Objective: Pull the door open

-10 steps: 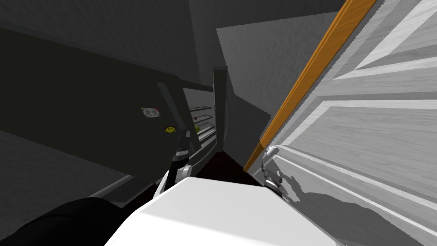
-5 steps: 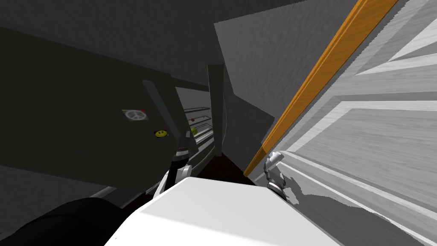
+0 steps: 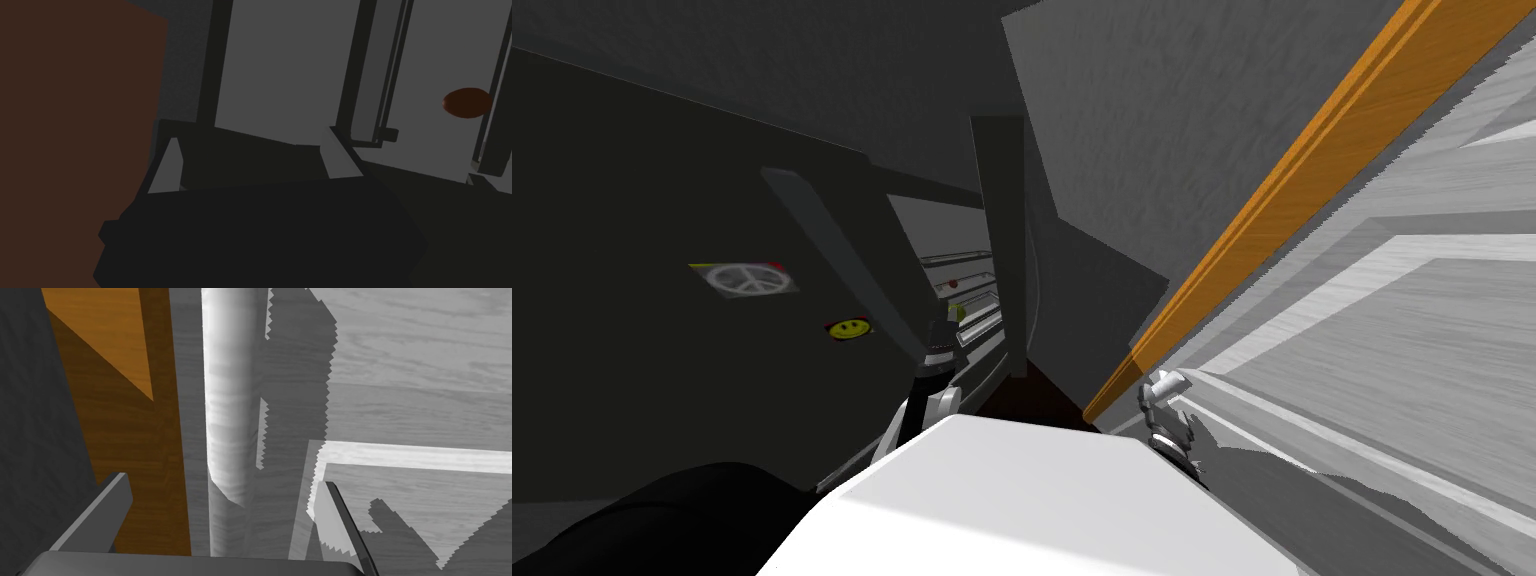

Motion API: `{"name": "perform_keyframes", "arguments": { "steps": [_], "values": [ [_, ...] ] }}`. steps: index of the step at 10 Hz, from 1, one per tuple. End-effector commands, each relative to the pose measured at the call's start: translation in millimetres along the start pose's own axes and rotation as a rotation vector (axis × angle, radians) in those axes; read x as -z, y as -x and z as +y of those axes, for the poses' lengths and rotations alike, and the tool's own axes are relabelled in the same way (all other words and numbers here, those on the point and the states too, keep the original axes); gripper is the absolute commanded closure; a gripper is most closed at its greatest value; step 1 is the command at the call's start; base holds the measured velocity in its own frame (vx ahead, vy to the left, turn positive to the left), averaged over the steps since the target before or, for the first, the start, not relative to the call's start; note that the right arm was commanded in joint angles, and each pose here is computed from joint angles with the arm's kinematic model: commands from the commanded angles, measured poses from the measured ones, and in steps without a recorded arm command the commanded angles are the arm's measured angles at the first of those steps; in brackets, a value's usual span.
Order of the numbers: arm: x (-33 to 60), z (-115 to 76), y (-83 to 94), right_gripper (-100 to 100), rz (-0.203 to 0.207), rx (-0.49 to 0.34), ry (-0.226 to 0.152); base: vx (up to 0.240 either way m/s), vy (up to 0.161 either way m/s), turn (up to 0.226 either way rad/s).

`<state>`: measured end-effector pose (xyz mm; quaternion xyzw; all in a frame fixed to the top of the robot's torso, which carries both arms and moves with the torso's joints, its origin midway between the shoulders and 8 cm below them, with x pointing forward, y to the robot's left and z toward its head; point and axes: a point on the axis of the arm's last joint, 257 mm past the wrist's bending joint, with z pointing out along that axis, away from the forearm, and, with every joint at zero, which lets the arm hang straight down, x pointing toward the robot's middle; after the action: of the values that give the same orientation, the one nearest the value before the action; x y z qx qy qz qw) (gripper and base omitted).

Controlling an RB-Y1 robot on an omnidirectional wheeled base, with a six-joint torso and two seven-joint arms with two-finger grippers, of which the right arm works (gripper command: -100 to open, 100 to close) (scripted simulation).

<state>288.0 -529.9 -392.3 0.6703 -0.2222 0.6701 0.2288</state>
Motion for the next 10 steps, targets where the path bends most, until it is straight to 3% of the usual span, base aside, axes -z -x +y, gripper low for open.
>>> {"name": "perform_keyframes", "arguments": {
  "steps": [1,4,5,10],
  "values": [
    [-1.8,8.8,-0.2,-100,0.000,-0.003,-0.002,0.131,-0.055,-0.019],
    [-1.4,15.9,-0.7,-100,-0.001,-0.001,-0.005,0.128,-0.035,-0.025],
    [-1.4,15.9,-0.7,100,-0.001,-0.001,-0.005,-0.024,0.019,0.040],
    [-1.4,15.9,-0.7,100,-0.001,-0.001,-0.005,-0.008,-0.001,0.002]
  ]
}}
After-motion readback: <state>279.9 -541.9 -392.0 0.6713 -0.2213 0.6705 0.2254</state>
